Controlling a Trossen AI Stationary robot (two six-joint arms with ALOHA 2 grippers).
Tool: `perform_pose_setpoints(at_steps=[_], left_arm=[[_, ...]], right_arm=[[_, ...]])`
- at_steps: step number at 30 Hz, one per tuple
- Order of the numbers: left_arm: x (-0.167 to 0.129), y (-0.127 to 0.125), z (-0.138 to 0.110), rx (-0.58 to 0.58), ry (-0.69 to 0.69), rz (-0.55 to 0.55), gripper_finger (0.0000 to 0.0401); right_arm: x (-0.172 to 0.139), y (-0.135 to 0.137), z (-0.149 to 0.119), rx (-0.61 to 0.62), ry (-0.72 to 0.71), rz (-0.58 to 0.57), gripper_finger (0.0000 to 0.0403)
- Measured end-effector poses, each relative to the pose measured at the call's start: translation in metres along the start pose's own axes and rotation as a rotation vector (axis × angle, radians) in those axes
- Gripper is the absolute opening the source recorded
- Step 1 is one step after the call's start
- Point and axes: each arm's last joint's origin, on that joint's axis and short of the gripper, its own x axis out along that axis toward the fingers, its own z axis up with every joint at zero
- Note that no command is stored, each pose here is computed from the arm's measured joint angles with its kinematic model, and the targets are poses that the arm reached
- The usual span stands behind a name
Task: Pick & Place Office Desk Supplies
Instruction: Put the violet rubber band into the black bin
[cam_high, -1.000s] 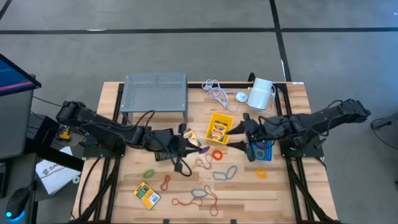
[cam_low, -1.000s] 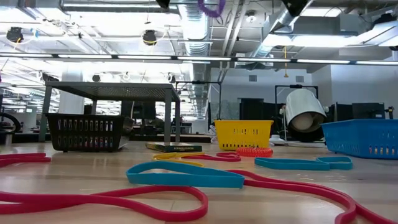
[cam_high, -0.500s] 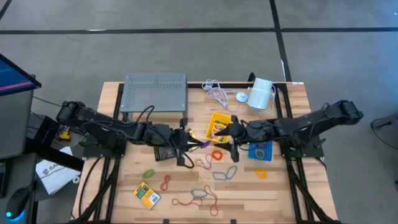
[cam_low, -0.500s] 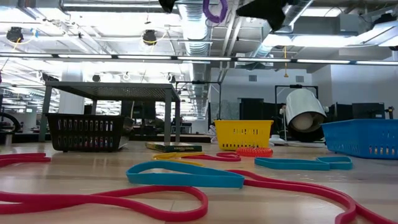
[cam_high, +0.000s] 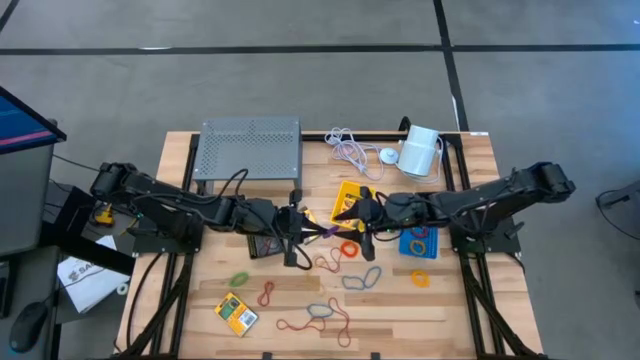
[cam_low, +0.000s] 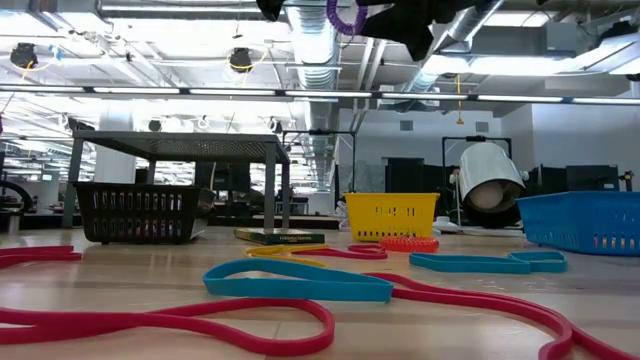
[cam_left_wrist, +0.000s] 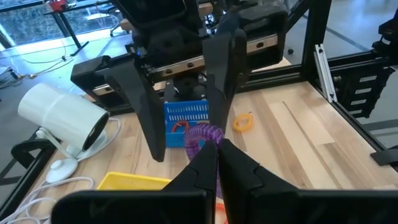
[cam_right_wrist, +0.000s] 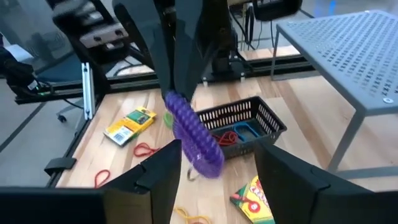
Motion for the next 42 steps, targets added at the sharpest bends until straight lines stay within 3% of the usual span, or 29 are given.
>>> perform_pose_setpoints(at_steps=[5, 12, 26, 37, 42], left_arm=[[0.000, 0.000, 0.000, 0.001, 0.001, -0.001, 0.0000], [0.000, 0.000, 0.000, -0.001, 0.001, -0.001, 0.0007], [0.000, 0.001, 0.000, -0.003, 0.000, 0.021, 0.0032], [-0.014, 0.006, 0.012, -0.015, -0.049, 0.046, 0.0165], [-0.024, 0.009, 0.017, -0.016, -0.058, 0.051, 0.0201]], right_arm=[[0.002, -0.001, 0.002, 0.004, -0.026, 0.002, 0.0160], [0.002, 0.000, 0.002, -0.021, -0.023, 0.002, 0.0018], [0.001, 0.003, 0.001, -0.006, -0.024, 0.010, 0.0003], [-0.010, 0.003, 0.008, -0.003, -0.041, 0.017, 0.0001], [-0.027, 0.001, 0.014, -0.004, -0.037, 0.016, 0.0000]])
